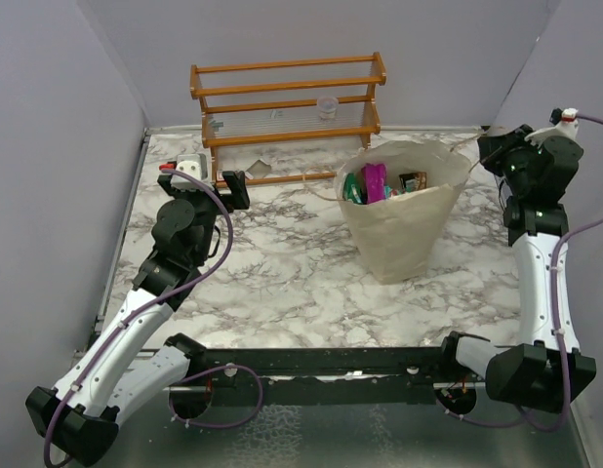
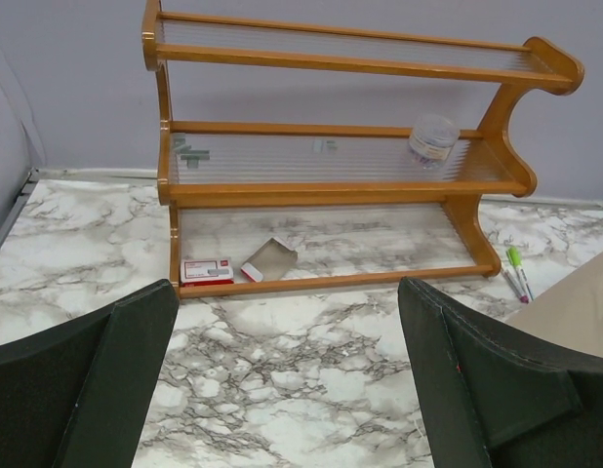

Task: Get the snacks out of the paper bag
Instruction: Adjust the paper bag at the center of the board.

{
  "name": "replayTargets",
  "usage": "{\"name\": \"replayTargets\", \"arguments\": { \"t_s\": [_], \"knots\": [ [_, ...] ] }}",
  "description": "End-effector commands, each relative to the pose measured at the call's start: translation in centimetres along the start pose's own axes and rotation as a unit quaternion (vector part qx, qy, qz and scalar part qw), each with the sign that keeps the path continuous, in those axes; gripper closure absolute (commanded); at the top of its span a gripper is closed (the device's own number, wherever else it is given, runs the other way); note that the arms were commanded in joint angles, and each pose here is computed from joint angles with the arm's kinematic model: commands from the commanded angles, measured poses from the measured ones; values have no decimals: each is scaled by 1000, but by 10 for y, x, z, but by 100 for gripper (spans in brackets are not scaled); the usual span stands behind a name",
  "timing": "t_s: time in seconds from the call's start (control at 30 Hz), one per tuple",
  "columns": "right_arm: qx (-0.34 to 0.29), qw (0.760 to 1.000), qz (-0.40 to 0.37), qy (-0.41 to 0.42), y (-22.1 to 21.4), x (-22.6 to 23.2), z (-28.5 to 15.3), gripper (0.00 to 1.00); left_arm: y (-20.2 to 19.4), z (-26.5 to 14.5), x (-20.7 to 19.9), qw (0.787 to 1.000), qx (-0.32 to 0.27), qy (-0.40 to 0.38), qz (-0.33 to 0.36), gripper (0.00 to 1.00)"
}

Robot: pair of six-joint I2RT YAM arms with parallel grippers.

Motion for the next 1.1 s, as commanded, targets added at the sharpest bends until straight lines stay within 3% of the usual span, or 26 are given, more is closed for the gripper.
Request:
{"name": "replayTargets", "arguments": {
  "t_s": [0.0,0.13,0.3,0.53,0.8,0.97,1.07],
  "knots": [
    [-103,988,-56,102,70,31,-13,99,2,-1,-2,1000,-10,-9,0,1],
    [-117,982,-84,125,89,40,-21,98,2,-1,-2,1000,-10,-8,1,1],
    [-82,964,-87,236,82,56,-24,98,3,-2,-3,1000,-11,-9,0,1],
    [-12,897,-78,435,42,80,-51,98,2,-2,-5,1000,-6,-21,-3,1],
    [-4,873,-87,481,31,103,-68,98,-6,1,-26,992,40,-117,-20,1],
    [9,864,-89,496,26,108,-67,98,-14,2,-53,967,109,-224,-60,3],
    [15,866,-95,491,25,107,-68,98,-18,-6,-73,929,157,-318,-107,4]
  ]
}}
Point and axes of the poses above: each gripper's point midway between its finger pads, its own z axis out along the fingers, its own x axis along the line the jaws close on, y = z × x, the point moved 9 cm from there along -z, back along the fingers, and after that the axes turned 13 degrees about -z, right-handed, at the moved point
